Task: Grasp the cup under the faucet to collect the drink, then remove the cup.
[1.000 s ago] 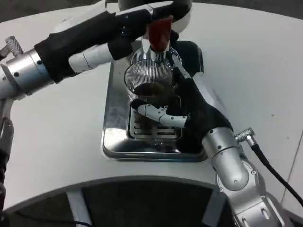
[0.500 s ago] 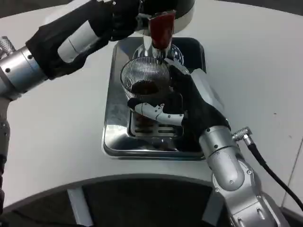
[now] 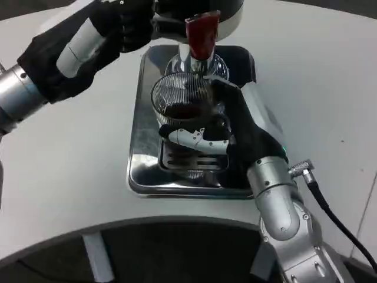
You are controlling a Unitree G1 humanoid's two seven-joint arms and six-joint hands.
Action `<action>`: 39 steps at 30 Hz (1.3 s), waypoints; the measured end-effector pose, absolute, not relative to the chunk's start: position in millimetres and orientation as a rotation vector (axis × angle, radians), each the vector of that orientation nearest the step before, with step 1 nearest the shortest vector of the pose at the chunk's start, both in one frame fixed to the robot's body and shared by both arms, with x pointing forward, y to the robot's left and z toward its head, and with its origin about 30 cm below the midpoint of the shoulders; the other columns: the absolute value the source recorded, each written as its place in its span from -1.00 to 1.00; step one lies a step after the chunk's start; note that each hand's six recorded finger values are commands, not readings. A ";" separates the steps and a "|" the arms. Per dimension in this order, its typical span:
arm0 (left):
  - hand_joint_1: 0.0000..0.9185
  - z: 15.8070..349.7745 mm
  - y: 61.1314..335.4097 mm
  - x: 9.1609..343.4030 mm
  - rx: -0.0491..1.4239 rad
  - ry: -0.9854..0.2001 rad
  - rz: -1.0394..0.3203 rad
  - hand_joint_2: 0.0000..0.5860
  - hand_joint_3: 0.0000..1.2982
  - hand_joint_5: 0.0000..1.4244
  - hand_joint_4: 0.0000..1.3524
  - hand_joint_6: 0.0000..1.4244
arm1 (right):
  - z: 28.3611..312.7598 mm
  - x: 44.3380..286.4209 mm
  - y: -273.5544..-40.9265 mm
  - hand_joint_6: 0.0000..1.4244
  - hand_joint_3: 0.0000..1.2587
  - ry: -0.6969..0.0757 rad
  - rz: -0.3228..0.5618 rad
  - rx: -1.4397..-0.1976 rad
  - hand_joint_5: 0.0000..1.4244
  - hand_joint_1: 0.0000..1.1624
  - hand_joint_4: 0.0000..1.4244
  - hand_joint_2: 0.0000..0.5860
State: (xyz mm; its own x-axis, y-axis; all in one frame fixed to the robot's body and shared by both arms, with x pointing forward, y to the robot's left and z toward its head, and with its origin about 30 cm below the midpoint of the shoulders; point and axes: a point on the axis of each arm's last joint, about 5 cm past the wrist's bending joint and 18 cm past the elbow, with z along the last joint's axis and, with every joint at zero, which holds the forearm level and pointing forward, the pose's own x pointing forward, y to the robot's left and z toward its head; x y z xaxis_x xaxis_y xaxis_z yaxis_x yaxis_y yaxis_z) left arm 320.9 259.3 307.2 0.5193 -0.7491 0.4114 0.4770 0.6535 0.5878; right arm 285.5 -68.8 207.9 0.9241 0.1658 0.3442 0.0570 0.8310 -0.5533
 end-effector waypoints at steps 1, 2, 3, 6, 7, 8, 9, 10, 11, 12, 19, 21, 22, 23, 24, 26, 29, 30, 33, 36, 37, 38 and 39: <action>-1.00 306.8 260.1 320.5 0.429 -0.695 -0.758 -0.86 -0.75 -0.62 -0.80 -0.74 | 207.8 285.1 -68.8 -0.67 -0.23 -0.396 0.054 -0.590 -0.40 0.42 -0.22 -0.34; -1.00 305.7 261.7 319.9 0.423 -0.686 -0.752 -0.86 -0.75 -0.62 -0.80 -0.74 | 207.5 284.7 -68.8 -0.63 -0.21 -0.396 0.052 -0.590 -0.38 0.44 -0.21 -0.33; -1.00 305.1 262.6 319.6 0.420 -0.681 -0.749 -0.86 -0.75 -0.62 -0.80 -0.73 | 207.5 284.5 -68.8 -0.63 -0.20 -0.398 0.049 -0.590 -0.37 0.44 -0.19 -0.33; -1.00 304.3 264.4 318.5 0.408 -0.673 -0.738 -0.86 -0.75 -0.61 -0.80 -0.73 | 207.4 283.9 -69.2 -0.51 -0.13 -0.400 0.044 -0.590 -0.27 0.44 -0.13 -0.33; -1.00 304.6 264.7 318.2 0.405 -0.675 -0.734 -0.86 -0.75 -0.61 -0.80 -0.73 | 207.2 283.6 -69.4 -0.48 -0.11 -0.400 0.041 -0.590 -0.26 0.44 -0.10 -0.33; -1.00 305.4 265.1 317.7 0.401 -0.676 -0.730 -0.86 -0.74 -0.61 -0.80 -0.73 | 207.0 283.2 -69.5 -0.45 -0.09 -0.400 0.036 -0.590 -0.24 0.44 -0.09 -0.33; -1.00 306.2 265.6 317.1 0.399 -0.680 -0.727 -0.86 -0.74 -0.61 -0.80 -0.73 | 207.2 282.9 -69.7 -0.43 -0.07 -0.401 0.030 -0.589 -0.22 0.45 -0.07 -0.32; -1.00 307.2 266.2 316.3 0.396 -0.686 -0.721 -0.86 -0.74 -0.61 -0.80 -0.73 | 207.2 282.6 -69.9 -0.41 -0.05 -0.402 0.025 -0.588 -0.21 0.46 -0.06 -0.29; -1.00 308.4 266.6 315.5 0.392 -0.690 -0.718 -0.86 -0.74 -0.60 -0.80 -0.73 | 206.8 282.4 -70.2 -0.37 -0.03 -0.401 0.019 -0.587 -0.18 0.47 -0.04 -0.29; -1.00 309.0 266.8 315.0 0.389 -0.694 -0.717 -0.86 -0.74 -0.60 -0.80 -0.72 | 206.5 282.1 -70.4 -0.36 -0.02 -0.402 0.013 -0.587 -0.17 0.47 -0.03 -0.29; -1.00 311.6 268.2 309.8 0.366 -0.713 -0.714 -0.86 -0.73 -0.60 -0.79 -0.70 | 204.5 280.0 -71.1 0.31 0.26 -0.411 -0.025 -0.591 0.26 0.59 0.27 -0.42; -1.00 310.6 269.2 309.0 0.364 -0.702 -0.714 -0.86 -0.73 -0.60 -0.79 -0.70 | 204.1 278.9 -71.6 0.38 0.29 -0.411 -0.032 -0.592 0.30 0.59 0.31 -0.42; -1.00 310.0 270.0 307.7 0.365 -0.697 -0.714 -0.86 -0.73 -0.60 -0.79 -0.70 | 203.6 277.9 -71.9 0.39 0.31 -0.411 -0.036 -0.594 0.32 0.59 0.31 -0.42; -1.00 309.8 270.2 306.9 0.365 -0.694 -0.715 -0.86 -0.73 -0.60 -0.79 -0.70 | 203.2 277.4 -72.1 0.43 0.33 -0.412 -0.040 -0.594 0.34 0.60 0.34 -0.44; -1.00 309.4 270.7 305.8 0.364 -0.691 -0.715 -0.86 -0.73 -0.60 -0.79 -0.70 | 202.8 277.0 -72.1 0.44 0.34 -0.412 -0.042 -0.596 0.36 0.60 0.36 -0.46; -1.00 307.4 272.5 302.5 0.361 -0.683 -0.714 -0.86 -0.73 -0.60 -0.80 -0.70 | 201.8 275.7 -72.4 0.47 0.37 -0.414 -0.050 -0.597 0.39 0.60 0.37 -0.47; -1.00 305.3 275.5 296.7 0.361 -0.668 -0.714 -0.86 -0.73 -0.60 -0.80 -0.70 | 200.1 274.2 -72.5 0.53 0.40 -0.414 -0.065 -0.594 0.43 0.61 0.41 -0.49; -1.00 304.5 276.5 294.5 0.355 -0.665 -0.715 -0.86 -0.73 -0.60 -0.80 -0.70 | 199.7 273.6 -72.6 0.55 0.41 -0.415 -0.069 -0.592 0.44 0.62 0.43 -0.49; -1.00 300.9 282.7 285.8 0.346 -0.647 -0.699 -0.86 -0.73 -0.60 -0.80 -0.70 | 198.4 271.6 -73.3 0.61 0.46 -0.417 -0.083 -0.587 0.49 0.64 0.47 -0.52; -1.00 297.8 289.3 276.1 0.349 -0.621 -0.672 -0.86 -0.73 -0.60 -0.80 -0.70 | 197.9 270.3 -73.8 0.68 0.50 -0.422 -0.097 -0.583 0.52 0.66 0.50 -0.57; -1.00 296.9 291.5 272.3 0.347 -0.616 -0.665 -0.86 -0.73 -0.60 -0.80 -0.70 | 196.9 269.5 -74.3 0.68 0.52 -0.421 -0.103 -0.583 0.53 0.67 0.50 -0.57; -1.00 296.1 293.6 268.9 0.338 -0.617 -0.656 -0.86 -0.73 -0.60 -0.80 -0.70 | 196.2 268.8 -74.6 0.69 0.53 -0.421 -0.106 -0.583 0.54 0.68 0.52 -0.58; -1.00 296.2 296.0 265.0 0.340 -0.616 -0.644 -0.86 -0.73 -0.60 -0.80 -0.70 | 195.8 268.5 -74.5 0.71 0.55 -0.421 -0.109 -0.583 0.55 0.69 0.53 -0.59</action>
State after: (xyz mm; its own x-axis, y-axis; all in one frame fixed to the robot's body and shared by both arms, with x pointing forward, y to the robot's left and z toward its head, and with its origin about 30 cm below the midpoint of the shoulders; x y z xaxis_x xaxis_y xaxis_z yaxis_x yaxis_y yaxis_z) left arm 265.0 296.0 296.2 0.6320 -0.6479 0.4253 0.4535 0.7541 0.4750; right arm 268.5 -74.5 195.8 0.9096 0.0177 0.4150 0.2170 0.8317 -0.5111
